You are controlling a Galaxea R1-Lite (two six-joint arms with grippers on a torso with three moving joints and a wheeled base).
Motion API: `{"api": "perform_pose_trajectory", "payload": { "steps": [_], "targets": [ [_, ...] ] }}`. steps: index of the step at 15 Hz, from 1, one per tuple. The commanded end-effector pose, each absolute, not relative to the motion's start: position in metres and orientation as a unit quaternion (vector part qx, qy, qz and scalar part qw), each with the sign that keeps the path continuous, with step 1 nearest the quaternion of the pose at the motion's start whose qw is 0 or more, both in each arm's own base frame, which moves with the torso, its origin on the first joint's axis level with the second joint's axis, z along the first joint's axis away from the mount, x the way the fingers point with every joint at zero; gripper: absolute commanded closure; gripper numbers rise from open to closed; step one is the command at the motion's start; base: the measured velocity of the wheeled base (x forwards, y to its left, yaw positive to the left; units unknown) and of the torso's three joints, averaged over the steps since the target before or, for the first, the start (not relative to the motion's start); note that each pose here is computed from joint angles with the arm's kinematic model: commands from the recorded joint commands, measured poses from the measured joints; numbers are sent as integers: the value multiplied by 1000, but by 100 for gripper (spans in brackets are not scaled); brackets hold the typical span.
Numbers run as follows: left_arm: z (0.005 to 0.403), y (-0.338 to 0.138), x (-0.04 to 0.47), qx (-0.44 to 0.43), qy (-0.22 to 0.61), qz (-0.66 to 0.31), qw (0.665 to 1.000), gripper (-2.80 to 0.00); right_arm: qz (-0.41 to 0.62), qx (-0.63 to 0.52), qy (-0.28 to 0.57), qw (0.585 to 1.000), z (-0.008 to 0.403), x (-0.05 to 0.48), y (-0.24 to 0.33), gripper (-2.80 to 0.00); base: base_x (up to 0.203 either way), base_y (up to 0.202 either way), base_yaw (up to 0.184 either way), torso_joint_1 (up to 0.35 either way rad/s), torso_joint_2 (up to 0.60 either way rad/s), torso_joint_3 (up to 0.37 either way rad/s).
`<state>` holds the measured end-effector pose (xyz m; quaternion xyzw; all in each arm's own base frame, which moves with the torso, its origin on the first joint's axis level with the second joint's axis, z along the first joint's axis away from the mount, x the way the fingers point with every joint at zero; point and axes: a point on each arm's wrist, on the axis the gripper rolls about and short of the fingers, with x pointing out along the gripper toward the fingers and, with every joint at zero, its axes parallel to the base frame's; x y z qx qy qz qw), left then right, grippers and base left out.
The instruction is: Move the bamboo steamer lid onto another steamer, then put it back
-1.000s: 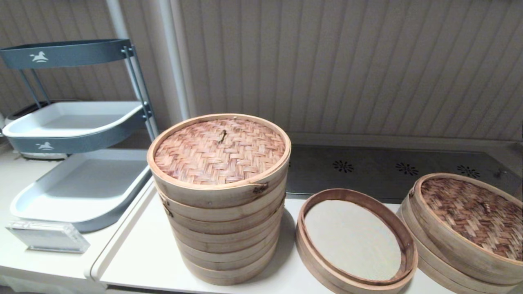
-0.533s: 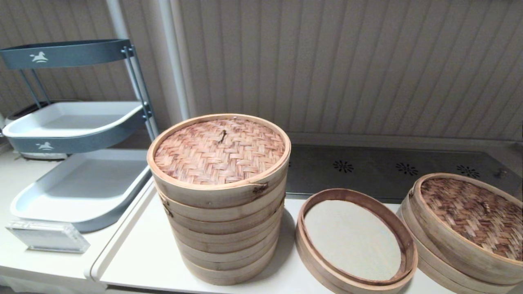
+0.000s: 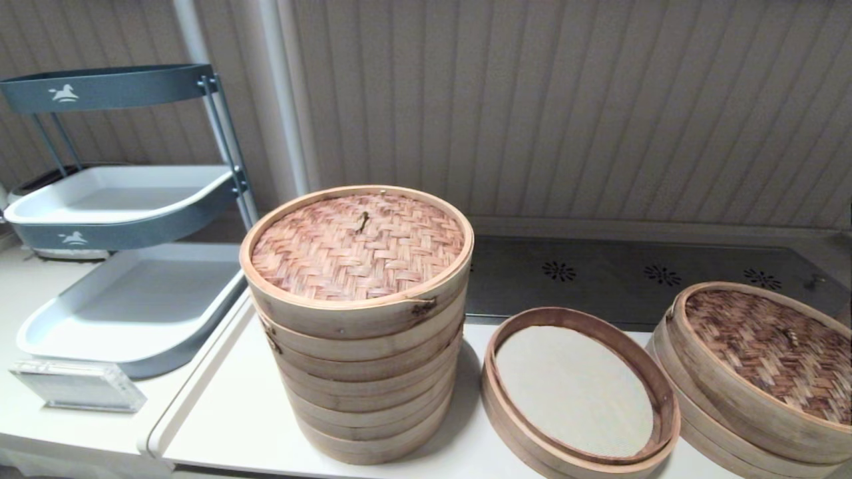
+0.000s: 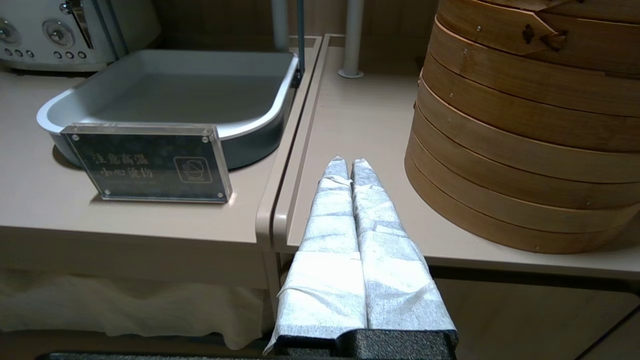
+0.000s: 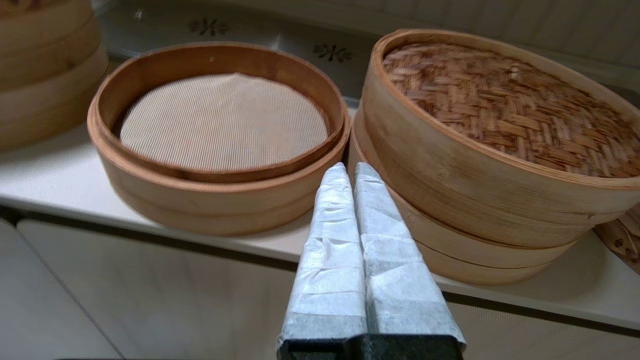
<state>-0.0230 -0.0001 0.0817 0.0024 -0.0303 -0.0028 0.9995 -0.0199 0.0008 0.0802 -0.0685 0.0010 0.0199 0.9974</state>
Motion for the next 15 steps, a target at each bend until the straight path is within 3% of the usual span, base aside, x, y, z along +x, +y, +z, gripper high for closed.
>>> {"api": "perform_pose_trajectory", "payload": {
  "steps": [1,15],
  "targets": [
    [75,0,-21,2,-19,-4,1000,0,20,-47,-2,999,72,-21,1,0,0,0,0,0,0,0],
    [75,0,-21,2,-20,-4,1000,0,10,-15,-1,1000,72,-21,0,0,0,0,0,0,0,0]
  ]
}}
